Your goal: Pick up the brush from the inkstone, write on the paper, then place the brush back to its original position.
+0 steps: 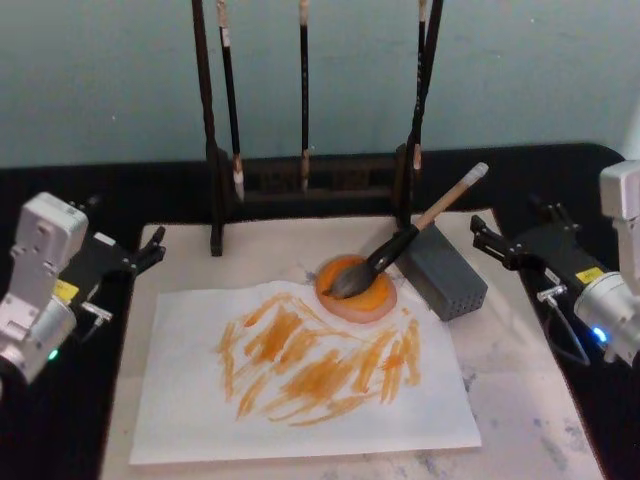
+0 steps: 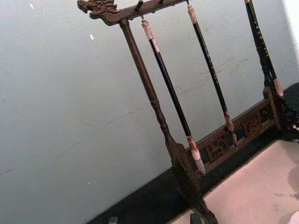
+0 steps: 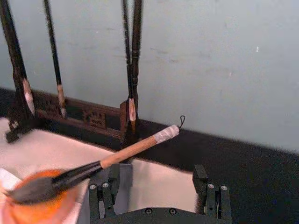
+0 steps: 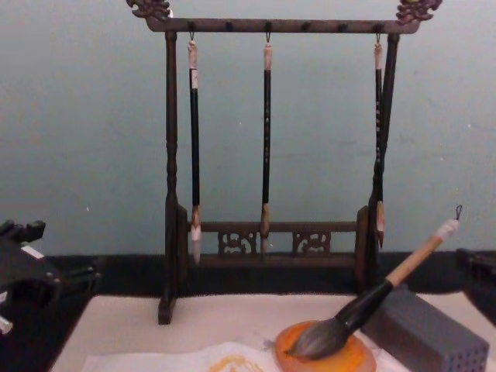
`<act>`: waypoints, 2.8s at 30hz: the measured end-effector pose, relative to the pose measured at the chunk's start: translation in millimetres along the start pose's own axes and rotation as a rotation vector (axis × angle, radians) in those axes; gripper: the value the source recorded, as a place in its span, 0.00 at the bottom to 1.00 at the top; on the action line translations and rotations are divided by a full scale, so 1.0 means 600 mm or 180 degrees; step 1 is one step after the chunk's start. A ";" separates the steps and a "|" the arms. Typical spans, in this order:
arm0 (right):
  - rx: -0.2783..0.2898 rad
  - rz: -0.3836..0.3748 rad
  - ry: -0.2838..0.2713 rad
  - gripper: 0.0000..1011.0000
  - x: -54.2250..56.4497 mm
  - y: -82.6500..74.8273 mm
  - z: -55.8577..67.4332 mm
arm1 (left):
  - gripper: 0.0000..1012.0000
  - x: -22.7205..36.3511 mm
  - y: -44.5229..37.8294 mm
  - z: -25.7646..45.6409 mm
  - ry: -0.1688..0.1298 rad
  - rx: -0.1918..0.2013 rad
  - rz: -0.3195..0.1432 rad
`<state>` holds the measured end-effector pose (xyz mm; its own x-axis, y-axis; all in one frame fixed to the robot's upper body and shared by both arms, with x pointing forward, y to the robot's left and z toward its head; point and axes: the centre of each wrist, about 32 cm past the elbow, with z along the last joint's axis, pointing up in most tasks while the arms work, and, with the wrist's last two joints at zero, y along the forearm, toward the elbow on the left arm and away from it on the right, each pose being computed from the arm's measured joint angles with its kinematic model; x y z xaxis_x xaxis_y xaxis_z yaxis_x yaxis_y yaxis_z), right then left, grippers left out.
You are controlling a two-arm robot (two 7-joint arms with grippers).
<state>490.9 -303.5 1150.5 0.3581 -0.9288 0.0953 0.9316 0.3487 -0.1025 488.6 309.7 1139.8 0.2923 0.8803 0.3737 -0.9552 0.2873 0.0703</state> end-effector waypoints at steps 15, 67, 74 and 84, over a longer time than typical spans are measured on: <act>-0.0139 0.0126 0.1818 0.99 0.004 0.043 0.004 | 0.99 0.0000 0.000 0.000 0.0000 0.0000 0.0000; -0.0294 0.0154 0.2980 0.99 -0.016 0.129 -0.005 | 0.99 0.0000 0.000 0.000 0.0000 0.0000 0.0000; -0.0281 0.0169 0.2940 0.99 -0.015 0.132 -0.006 | 0.99 0.0000 0.000 0.000 0.0000 0.0000 0.0000; -0.0278 0.0167 0.2945 0.99 -0.014 0.132 -0.006 | 0.99 0.0000 0.000 0.000 0.0000 0.0000 0.0000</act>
<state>561.3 -268.2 1138.2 0.1727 -0.6556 -0.7351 0.8942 0.4173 -0.1621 488.6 309.6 1139.8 0.2923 0.8803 0.3737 -0.9553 0.2873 0.0703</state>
